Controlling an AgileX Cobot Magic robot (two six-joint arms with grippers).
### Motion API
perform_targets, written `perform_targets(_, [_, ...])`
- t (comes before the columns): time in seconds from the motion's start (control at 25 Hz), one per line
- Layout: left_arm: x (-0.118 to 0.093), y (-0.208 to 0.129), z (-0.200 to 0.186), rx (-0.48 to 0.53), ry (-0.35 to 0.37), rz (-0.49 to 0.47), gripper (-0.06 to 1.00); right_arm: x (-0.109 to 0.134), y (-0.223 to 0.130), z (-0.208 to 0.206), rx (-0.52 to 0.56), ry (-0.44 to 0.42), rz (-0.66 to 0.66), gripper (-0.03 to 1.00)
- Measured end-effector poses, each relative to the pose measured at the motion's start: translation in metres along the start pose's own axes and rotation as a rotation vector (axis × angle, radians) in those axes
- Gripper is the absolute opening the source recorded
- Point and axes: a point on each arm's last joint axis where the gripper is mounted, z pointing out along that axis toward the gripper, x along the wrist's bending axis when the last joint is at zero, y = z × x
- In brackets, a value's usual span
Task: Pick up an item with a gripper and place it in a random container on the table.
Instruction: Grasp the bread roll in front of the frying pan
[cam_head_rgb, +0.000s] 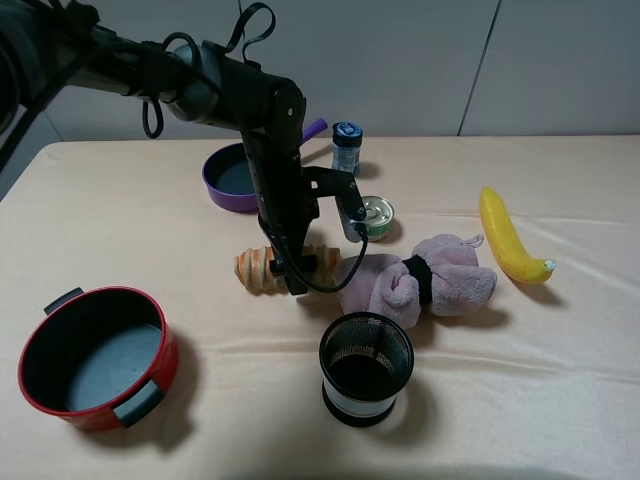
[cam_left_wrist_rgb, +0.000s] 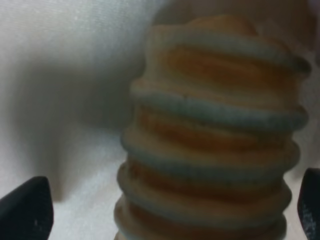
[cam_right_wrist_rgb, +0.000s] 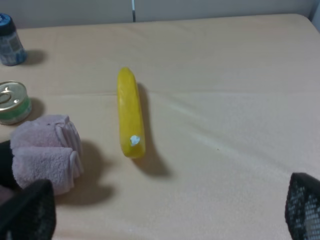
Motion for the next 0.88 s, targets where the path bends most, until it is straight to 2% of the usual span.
perform_targets(0.44, [0.0015, 0.0012, 0.0063, -0.011, 0.006, -0.004, 0.99, 0.0, 0.0, 0.0, 0.0, 0.0, 0.0, 0.69])
perform_targets(0.56, [0.0016, 0.0013, 0.0063, -0.011, 0.007, -0.004, 0.95, 0.0, 0.0, 0.0, 0.0, 0.0, 0.0, 0.69])
perform_targets(0.72, [0.0015, 0.0016, 0.0063, -0.015, 0.007, -0.006, 0.79, 0.0, 0.0, 0.0, 0.0, 0.0, 0.0, 0.69])
perform_targets(0.88, [0.0014, 0.0017, 0.0066, -0.016, 0.005, -0.008, 0.57, 0.0, 0.0, 0.0, 0.0, 0.0, 0.0, 0.69])
